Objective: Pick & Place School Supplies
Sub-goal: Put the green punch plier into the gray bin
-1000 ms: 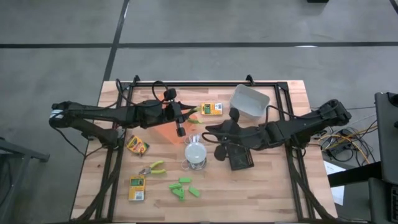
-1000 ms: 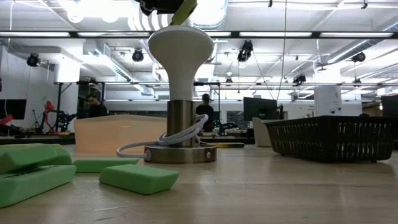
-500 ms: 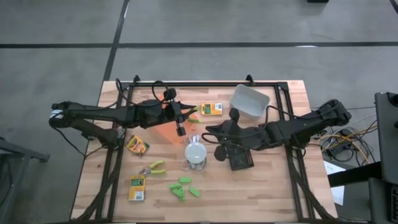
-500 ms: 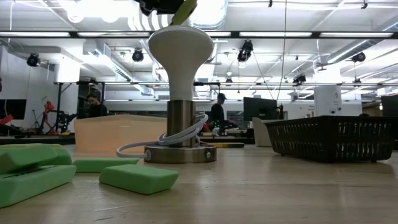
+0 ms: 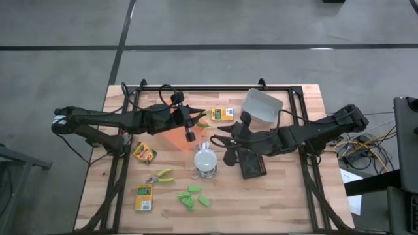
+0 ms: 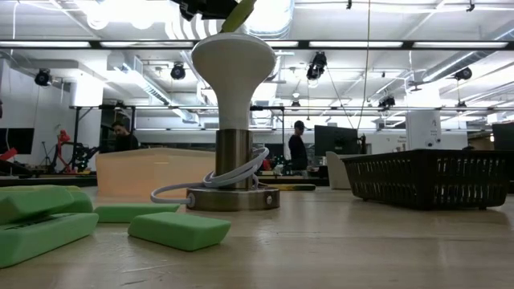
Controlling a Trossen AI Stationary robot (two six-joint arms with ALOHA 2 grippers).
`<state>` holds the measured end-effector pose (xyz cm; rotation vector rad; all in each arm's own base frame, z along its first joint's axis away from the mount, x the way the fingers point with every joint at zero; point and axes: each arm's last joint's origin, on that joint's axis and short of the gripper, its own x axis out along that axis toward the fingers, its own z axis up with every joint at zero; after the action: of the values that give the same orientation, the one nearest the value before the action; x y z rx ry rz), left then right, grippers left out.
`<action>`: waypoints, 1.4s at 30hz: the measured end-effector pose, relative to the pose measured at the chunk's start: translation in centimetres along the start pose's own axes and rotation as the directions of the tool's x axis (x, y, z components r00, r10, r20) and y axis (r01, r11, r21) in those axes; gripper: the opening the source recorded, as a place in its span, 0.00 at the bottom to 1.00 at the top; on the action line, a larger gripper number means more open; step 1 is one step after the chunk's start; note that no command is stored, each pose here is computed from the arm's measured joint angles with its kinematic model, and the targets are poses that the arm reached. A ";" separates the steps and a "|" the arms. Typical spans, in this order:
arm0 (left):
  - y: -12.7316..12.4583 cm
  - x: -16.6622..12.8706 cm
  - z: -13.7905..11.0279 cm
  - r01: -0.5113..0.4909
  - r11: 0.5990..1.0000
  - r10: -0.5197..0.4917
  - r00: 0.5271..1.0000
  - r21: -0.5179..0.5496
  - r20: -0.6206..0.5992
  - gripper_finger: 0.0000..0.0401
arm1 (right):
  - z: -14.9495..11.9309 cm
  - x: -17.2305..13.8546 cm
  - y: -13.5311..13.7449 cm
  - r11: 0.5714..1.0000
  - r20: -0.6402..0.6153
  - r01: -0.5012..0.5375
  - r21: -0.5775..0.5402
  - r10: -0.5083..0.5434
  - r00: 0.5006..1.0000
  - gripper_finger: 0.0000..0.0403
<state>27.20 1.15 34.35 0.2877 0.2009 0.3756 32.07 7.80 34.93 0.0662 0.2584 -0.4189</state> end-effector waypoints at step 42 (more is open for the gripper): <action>-0.5 0.0 0.4 0.182 0.983 -0.181 0.980 -0.007 0.085 0.13 | -1.3 3.4 1.0 0.986 0.029 -0.002 -0.169 0.007 1.000 0.50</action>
<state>27.43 0.63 34.58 0.2680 0.1405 0.1833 35.16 7.50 32.84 -0.1055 0.2634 -0.3915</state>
